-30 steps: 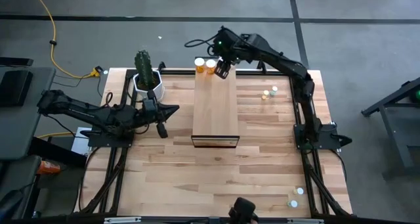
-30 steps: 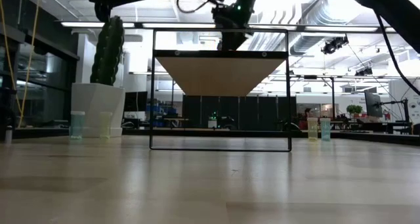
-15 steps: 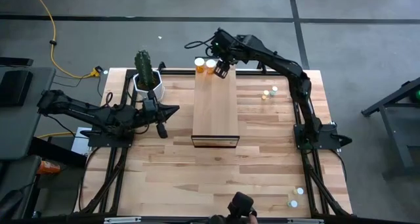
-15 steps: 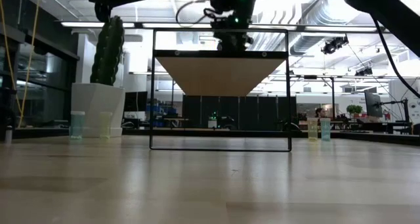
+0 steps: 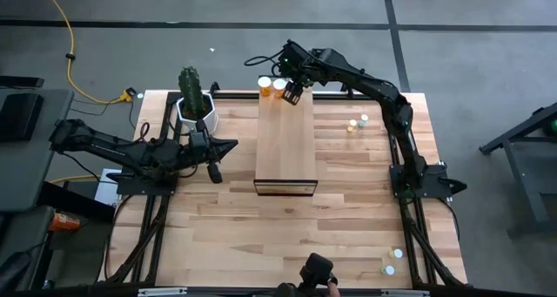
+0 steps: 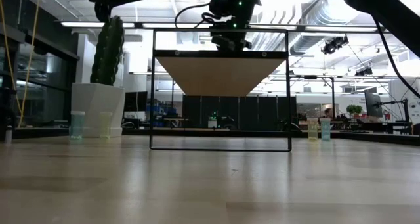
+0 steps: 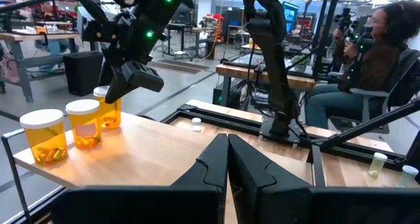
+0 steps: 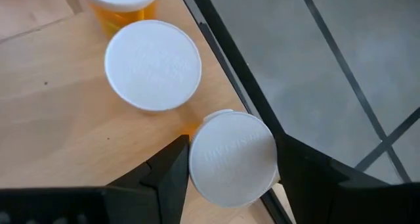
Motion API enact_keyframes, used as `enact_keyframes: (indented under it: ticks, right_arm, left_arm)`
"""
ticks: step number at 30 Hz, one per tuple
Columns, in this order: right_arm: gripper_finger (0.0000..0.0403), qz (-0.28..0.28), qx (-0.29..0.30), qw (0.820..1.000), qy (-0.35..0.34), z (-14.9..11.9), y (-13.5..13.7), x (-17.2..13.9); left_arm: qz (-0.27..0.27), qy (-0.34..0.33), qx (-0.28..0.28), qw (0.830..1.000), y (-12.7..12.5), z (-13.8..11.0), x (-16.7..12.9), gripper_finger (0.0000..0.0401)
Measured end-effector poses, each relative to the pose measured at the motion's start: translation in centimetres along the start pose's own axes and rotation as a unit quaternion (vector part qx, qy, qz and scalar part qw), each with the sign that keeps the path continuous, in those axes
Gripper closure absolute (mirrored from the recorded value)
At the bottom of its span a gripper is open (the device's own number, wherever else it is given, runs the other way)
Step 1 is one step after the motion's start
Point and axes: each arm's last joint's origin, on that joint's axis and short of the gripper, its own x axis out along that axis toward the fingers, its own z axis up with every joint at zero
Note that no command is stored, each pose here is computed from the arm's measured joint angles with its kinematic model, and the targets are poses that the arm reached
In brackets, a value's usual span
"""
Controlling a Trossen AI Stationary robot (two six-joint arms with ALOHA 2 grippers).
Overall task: Pick and place medicine bottles onto shelf by color
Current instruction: Put the orange pill bottle on the shelf aligned with the other orange pill bottles
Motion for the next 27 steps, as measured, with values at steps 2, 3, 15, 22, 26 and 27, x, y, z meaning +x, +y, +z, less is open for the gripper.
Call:
enact_keyframes:
  ticks: [2,3,15,22,26,27]
  right_arm:
    - [0.0208,0.0,0.003,1.0,0.0,-0.01,0.02,0.0]
    - [0.0208,0.001,0.005,1.0,0.002,-0.03,0.02,0.0]
    - [0.0197,0.008,0.019,1.0,0.017,-0.35,0.09,-0.01]
    - [0.0196,0.013,0.018,1.0,0.018,-0.31,0.04,0.41]
    - [0.0196,0.012,0.013,1.0,0.019,-0.29,0.05,0.65]
    - [0.0196,0.013,0.013,1.0,0.019,-0.28,0.06,0.67]
  left_arm:
    - [0.0,0.0,-0.001,1.0,0.0,0.0,0.0,0.0401]
    - [0.0,0.0,-0.001,1.0,0.0,0.0,0.0,0.0401]
    - [0.0,0.001,-0.003,1.0,0.0,-0.02,0.0,0.0401]
    - [0.0,0.001,-0.003,1.0,0.0,-0.03,0.0,0.0401]
    - [0.0,0.001,-0.003,1.0,0.0,-0.03,0.0,0.0401]
    - [0.0,0.001,-0.003,1.0,0.0,-0.03,0.0,0.0401]
